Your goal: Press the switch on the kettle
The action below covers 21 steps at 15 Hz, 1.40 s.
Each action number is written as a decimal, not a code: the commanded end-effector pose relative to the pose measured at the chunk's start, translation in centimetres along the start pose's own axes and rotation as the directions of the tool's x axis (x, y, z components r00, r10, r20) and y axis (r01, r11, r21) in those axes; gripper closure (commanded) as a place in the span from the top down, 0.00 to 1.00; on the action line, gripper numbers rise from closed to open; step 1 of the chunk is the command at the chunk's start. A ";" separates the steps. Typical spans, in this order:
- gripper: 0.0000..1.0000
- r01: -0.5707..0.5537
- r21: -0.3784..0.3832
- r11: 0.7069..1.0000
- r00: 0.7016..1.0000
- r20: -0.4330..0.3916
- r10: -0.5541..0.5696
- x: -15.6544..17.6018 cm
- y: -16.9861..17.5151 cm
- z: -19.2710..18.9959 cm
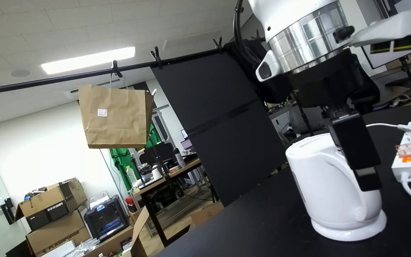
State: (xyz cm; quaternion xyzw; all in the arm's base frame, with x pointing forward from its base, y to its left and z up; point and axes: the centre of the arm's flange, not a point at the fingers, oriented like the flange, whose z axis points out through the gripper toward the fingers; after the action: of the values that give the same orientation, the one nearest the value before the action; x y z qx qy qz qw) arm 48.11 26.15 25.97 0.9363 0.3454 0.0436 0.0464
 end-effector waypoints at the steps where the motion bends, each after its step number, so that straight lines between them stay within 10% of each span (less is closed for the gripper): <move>1: 1.00 -0.017 -0.025 1.000 0.999 0.037 0.018 0.4 -0.7 1.2; 12: 1.00 -0.001 -0.035 0.999 0.996 0.094 0.004 0.1 -2.5 3.1; 21: 1.00 0.026 0.046 0.999 1.000 0.003 -0.026 1.8 -2.4 -3.8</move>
State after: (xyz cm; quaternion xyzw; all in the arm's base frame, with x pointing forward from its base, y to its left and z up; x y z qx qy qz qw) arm 47.24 29.12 25.88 0.9339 0.3548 0.0235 0.0381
